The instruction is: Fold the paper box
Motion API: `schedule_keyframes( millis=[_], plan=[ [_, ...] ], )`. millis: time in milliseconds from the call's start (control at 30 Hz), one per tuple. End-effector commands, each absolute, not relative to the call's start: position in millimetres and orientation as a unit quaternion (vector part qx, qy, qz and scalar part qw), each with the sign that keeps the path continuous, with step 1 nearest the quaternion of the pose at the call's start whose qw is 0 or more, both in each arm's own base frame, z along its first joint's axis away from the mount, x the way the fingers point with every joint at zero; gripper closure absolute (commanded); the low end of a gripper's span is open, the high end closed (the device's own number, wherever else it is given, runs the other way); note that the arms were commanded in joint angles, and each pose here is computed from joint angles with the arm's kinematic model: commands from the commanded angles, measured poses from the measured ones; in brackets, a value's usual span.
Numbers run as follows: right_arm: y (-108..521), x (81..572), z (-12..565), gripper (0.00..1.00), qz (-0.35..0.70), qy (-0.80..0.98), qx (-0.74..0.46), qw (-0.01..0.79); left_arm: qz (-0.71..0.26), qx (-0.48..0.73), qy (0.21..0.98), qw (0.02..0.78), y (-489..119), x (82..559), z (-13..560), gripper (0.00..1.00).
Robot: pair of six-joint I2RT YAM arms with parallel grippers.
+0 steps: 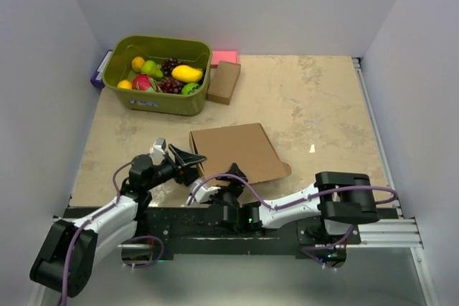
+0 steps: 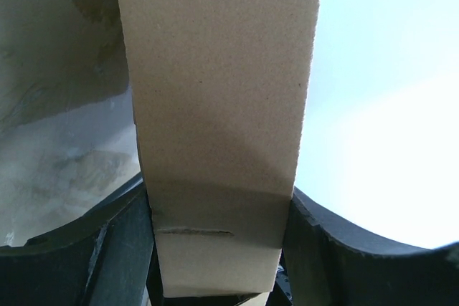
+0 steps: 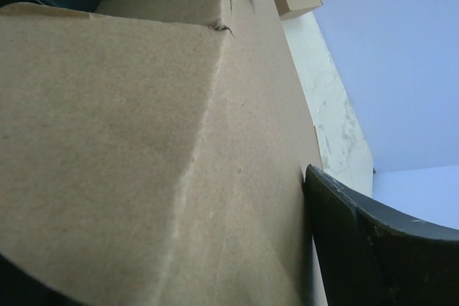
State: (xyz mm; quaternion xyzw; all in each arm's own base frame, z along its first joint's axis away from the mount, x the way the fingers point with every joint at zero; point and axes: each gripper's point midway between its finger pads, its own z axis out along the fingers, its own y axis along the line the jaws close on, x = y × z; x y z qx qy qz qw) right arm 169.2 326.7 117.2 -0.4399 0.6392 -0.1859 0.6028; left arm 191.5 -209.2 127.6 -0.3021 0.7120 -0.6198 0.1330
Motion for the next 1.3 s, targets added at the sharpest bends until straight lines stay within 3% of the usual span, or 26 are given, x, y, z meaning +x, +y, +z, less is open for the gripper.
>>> schedule_keyframes(
  millis=[0, 133, 267, 467, 633, 867, 1033, 1267],
  plan=[
    [351.8, 179.9, 145.5, 0.39, -0.117, 0.643, -0.402, 0.641, -0.699, -0.203, 0.677, 0.104, -221.9, 159.1, 176.6, 0.91],
    [347.7, 176.6, 156.2, 0.44, -0.107, 0.650, -0.419, 0.625, -0.710, -0.167, 0.675, 0.110, -224.5, 155.4, 179.6, 0.69],
    [330.2, 171.5, 153.2, 0.45, -0.122, 0.666, -0.457, 0.577, -0.704, -0.124, 0.686, 0.137, -230.9, 166.8, 186.2, 0.33],
    [305.5, 170.1, 152.9, 0.48, -0.117, 0.709, -0.483, 0.501, -0.669, -0.069, 0.720, 0.171, -235.6, 182.0, 183.6, 0.08],
    [293.1, 169.5, 151.7, 0.49, -0.107, 0.731, -0.497, 0.456, -0.635, -0.047, 0.745, 0.199, -225.5, 189.2, 176.3, 0.01],
    [266.2, 179.1, 162.7, 0.50, -0.132, 0.745, -0.494, 0.428, -0.598, -0.019, 0.766, 0.235, -208.0, 190.0, 169.3, 0.00],
    [254.7, 185.4, 183.8, 0.50, -0.139, 0.750, -0.488, 0.425, -0.518, 0.015, 0.809, 0.278, -191.7, 193.8, 156.9, 0.00],
    [258.9, 178.4, 200.7, 0.50, -0.109, 0.749, -0.526, 0.388, -0.352, 0.028, 0.824, 0.443, -143.9, 240.3, 197.6, 0.00]
  ],
)
